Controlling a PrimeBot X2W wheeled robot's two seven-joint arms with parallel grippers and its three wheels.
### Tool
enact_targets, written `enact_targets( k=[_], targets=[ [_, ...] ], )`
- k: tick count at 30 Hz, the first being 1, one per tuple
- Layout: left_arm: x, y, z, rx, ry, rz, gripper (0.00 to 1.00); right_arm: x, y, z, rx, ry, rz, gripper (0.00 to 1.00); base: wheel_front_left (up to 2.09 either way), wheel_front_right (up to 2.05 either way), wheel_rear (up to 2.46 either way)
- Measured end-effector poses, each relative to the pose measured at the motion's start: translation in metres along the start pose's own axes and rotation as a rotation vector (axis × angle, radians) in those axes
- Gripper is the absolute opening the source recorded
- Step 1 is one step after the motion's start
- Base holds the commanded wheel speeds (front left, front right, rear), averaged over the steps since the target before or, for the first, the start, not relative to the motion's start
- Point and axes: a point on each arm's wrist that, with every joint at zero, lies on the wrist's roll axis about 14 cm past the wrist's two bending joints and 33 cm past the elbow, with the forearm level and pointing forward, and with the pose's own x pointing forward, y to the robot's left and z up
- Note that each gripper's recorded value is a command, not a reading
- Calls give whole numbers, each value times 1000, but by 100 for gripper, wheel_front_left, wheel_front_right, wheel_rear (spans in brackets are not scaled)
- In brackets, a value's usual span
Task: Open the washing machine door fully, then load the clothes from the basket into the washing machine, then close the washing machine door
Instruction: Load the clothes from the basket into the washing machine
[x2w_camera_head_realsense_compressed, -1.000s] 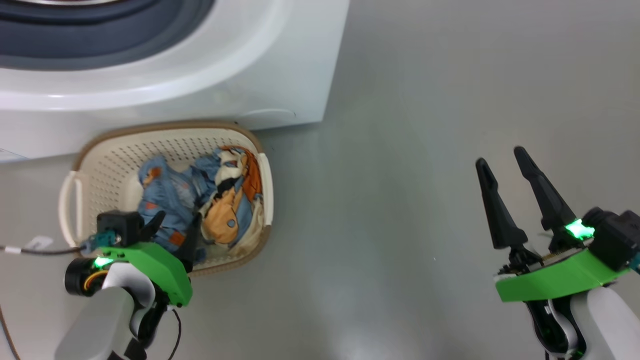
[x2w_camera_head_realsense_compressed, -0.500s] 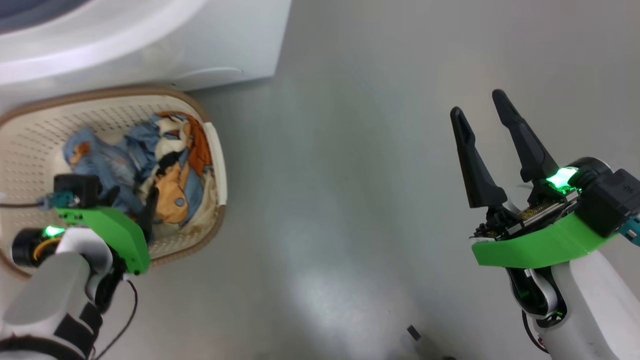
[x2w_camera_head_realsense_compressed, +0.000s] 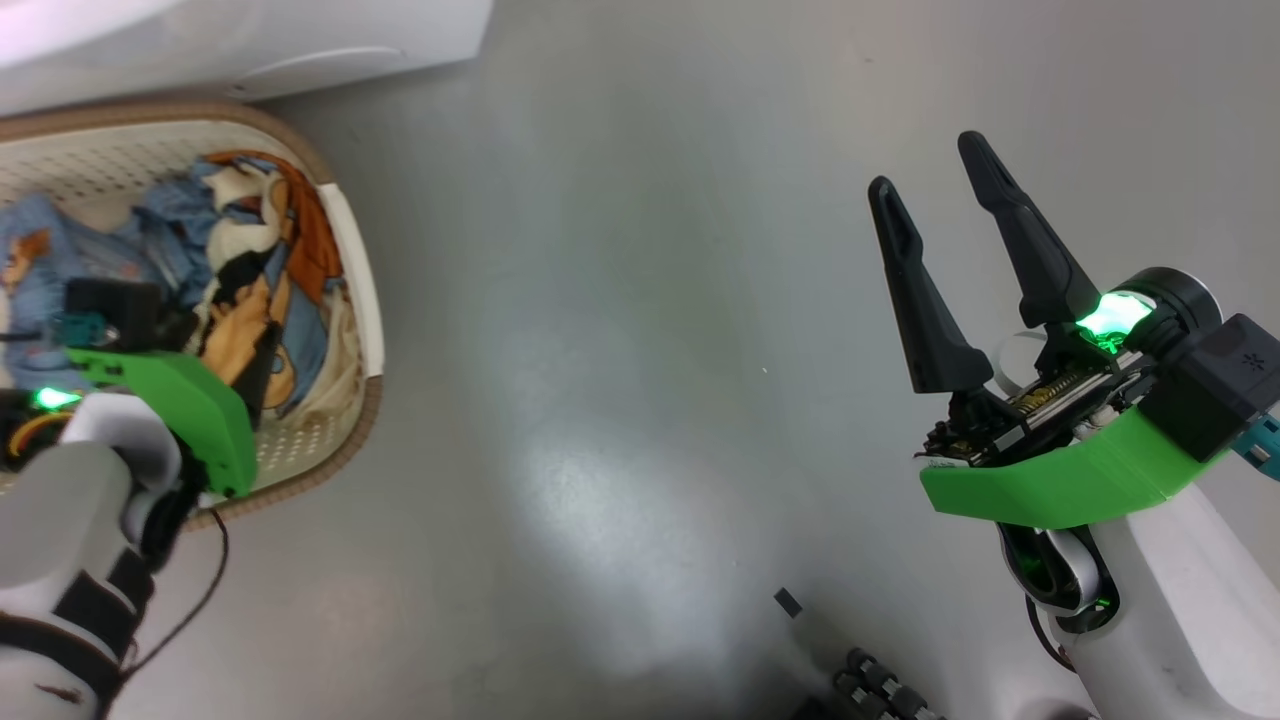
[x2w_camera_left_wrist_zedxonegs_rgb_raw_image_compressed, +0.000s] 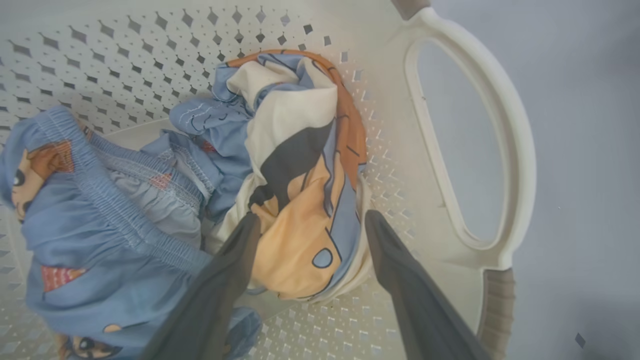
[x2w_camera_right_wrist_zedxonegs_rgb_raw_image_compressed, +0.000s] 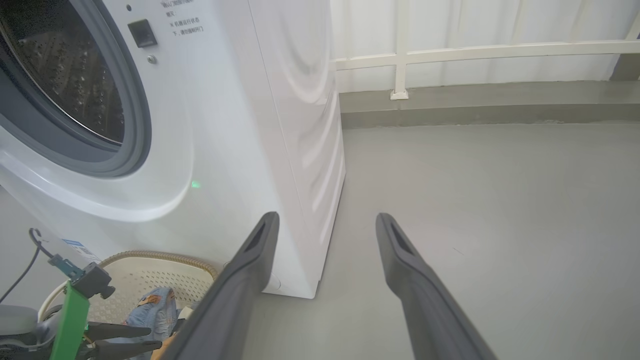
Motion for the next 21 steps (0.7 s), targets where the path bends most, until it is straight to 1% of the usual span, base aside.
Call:
enact_targets(
  k=[12,17,21],
  targets=[
    [29,8,-11,1,50,-2,100,-8,-12,-10,-40,39,-29,100,0,0,0],
    [40,16,-4,6,47,14,100,-10,-11,-14,-44,51,-28,100,0,0,0],
    [46,14,-5,-2,51,11,100,-15,-13,-14,-49,61,-38,100,0,0,0]
  ],
)
